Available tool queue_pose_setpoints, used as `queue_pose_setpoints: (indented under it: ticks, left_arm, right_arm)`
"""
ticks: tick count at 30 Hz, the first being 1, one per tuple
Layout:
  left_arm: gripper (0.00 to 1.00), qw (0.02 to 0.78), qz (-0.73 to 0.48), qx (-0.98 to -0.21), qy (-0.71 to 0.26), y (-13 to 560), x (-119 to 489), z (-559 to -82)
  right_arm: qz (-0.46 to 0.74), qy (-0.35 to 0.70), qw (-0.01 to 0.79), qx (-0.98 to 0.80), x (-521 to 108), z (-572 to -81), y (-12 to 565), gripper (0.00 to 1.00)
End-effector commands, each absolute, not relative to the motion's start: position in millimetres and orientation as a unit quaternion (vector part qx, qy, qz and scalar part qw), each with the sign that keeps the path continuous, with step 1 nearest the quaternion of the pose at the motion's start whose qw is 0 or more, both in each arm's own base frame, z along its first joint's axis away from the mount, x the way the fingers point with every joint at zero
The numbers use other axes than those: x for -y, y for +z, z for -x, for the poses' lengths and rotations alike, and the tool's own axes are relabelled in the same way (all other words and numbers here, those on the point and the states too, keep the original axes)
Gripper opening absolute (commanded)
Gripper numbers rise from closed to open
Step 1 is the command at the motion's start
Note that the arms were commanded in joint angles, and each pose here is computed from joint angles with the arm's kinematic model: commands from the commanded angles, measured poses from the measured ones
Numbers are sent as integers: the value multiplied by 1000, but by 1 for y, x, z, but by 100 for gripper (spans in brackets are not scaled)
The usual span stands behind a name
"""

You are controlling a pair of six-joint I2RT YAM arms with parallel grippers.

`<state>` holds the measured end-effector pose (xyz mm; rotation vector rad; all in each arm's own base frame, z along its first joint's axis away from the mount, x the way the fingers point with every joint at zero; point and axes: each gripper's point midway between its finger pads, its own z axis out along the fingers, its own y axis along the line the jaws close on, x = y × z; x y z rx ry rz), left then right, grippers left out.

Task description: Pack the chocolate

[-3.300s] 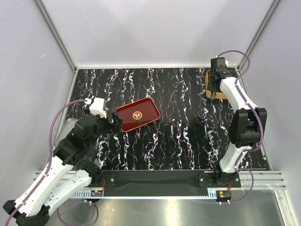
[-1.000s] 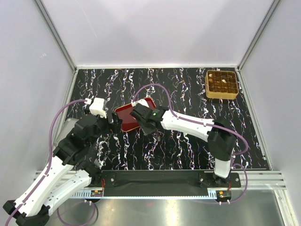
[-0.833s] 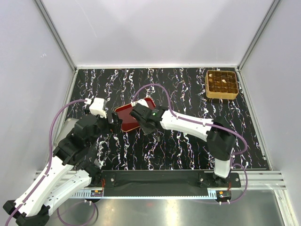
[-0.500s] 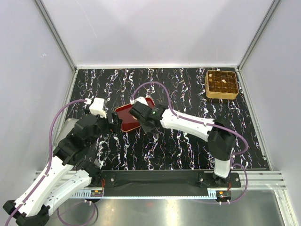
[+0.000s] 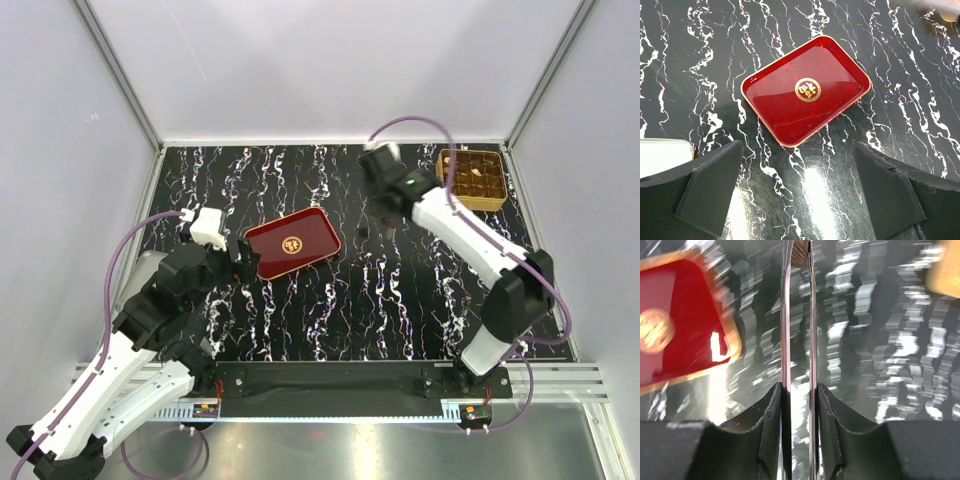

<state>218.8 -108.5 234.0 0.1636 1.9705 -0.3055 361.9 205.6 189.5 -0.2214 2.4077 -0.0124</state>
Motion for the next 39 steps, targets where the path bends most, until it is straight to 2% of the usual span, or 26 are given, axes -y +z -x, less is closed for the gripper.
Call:
queue_pose_setpoints:
  ticks: [1,9,19,39]
  left_arm:
    - [99,558,-62,-817,-132,244,108,-223]
    - [99,557,-63,-818,-132,244,109,-223]
    - [99,556,-63,-818,-131,243,109,-224]
    - [99,554,-65,-819,-132,242,110,-224]
  right_arm:
    - [39,-18,382,-923,-153,-377,217,34]
    - [-63,-30,381,-922,-72,-404,220,34]
    - [-147,-52,362,-919,-8,-422,203,34]
    - [-194,-65,356,-912,47,-452,192,34]
